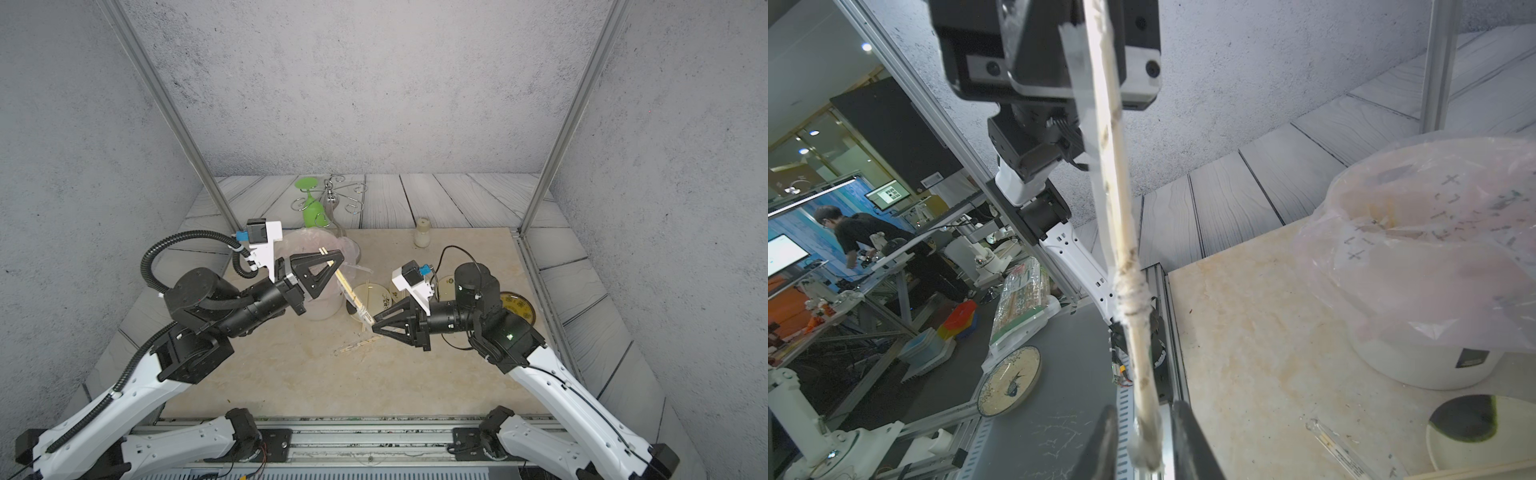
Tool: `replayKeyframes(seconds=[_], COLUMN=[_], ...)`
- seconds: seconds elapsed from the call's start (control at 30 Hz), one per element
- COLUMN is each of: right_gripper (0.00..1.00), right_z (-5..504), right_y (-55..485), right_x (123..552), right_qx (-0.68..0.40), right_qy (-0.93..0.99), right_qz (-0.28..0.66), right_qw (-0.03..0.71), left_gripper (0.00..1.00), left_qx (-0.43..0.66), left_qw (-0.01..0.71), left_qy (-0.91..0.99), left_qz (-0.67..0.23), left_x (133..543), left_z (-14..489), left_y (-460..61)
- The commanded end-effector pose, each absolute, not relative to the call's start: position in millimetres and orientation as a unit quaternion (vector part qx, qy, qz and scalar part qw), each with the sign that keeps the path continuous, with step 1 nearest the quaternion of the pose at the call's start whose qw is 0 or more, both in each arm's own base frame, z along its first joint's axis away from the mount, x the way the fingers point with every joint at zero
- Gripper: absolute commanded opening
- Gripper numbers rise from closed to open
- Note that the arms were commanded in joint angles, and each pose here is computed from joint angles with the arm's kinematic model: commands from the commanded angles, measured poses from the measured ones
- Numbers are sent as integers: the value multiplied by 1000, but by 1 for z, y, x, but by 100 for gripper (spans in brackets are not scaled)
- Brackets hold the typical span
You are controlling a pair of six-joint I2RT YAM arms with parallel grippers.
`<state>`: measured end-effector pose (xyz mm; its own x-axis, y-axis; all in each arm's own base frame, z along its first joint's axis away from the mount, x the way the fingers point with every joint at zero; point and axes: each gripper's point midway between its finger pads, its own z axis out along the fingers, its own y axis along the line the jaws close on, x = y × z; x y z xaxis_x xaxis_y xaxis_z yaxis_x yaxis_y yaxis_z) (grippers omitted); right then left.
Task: Remove the packaging of disposable chopsticks
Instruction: Remove the packet bag from the disposable chopsticks.
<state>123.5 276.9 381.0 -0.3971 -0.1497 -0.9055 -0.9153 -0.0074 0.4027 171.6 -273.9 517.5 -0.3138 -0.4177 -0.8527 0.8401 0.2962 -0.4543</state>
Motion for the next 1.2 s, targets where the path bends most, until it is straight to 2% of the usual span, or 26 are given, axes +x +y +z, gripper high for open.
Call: replayKeyframes(seconds=[0.0,0.13,0.27,0.4,0.63,0.8,0.93,1.07,1.17], right_gripper=[19,17,11,0,0,0,0,0,0], right_z=[375,363,360,363,353,325,328,340,341], right_y=[278,275,275,275,274,267,265,268,276], right_x=[121,119,116,117,125,158,190,222,243], right_qx=[-434,-432,-432,-432,-415,-365,-333,-324,-329], right_qy=[618,630,629,626,647,726,763,787,810], right_qz=[568,565,570,571,553,476,423,372,337], right_qw=[327,312,304,310,320,336,359,370,350], left_gripper=[0,0,0,0,0,0,0,0,0], left_qx=[172,169,168,167,162,88,17,-37,-51], left_qw=[574,586,588,587,610,695,745,766,766], left_qy=[563,558,558,559,558,553,546,546,559], left_qz=[-569,-563,-561,-561,-539,-451,-384,-338,-313], left_x=[171,169,170,170,170,175,166,153,146], left_z=[528,533,534,533,538,549,545,528,511], left_y=[-266,-259,-258,-258,-246,-180,-114,-60,-38])
